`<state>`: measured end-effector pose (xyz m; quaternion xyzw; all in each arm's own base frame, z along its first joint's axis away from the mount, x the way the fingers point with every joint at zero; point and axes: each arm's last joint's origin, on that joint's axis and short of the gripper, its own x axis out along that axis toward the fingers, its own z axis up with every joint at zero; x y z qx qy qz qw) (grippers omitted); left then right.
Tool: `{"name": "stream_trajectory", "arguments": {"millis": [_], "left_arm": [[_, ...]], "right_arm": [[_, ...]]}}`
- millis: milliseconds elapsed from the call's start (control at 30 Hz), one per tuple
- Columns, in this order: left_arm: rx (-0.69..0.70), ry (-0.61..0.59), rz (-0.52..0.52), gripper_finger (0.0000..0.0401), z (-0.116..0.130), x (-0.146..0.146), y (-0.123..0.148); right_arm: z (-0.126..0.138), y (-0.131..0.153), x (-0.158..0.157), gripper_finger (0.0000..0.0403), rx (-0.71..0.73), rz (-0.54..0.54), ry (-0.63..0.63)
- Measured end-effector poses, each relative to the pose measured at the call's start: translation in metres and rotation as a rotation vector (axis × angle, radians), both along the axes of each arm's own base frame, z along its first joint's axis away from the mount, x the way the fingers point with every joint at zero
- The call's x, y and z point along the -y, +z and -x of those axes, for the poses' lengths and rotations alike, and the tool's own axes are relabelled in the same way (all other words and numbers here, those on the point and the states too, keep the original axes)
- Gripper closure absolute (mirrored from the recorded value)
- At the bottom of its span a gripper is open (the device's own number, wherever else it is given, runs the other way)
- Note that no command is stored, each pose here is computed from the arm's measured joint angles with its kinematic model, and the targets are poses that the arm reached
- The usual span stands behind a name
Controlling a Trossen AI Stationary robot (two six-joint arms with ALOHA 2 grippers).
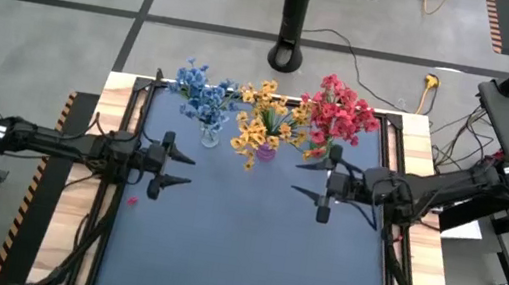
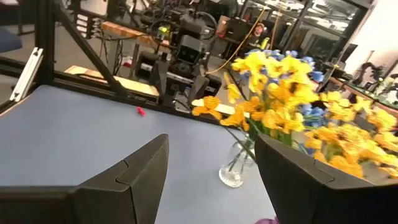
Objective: Sort flowers into vase by color
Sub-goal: Return to Home Position
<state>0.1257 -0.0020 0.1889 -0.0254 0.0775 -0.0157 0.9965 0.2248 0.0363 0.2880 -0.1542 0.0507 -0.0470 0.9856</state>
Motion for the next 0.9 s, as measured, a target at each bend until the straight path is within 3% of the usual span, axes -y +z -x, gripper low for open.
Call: {"name": "stream_trajectory", "arguments": {"millis": [367,900], "left_arm": [[-0.043,0.051,-0.086,0.0199,0.002,-0.007,-0.004],[-0.031,0.03,-0.21,0.0307,0.014,-0.006,-0.003]], "right_arm": [[0.026,-0.003,0.022,0.0172,0.073,-0.017,-0.016],[0.084,-0.033,0.03,0.0172,0.225,-0.082,-0.036]]}}
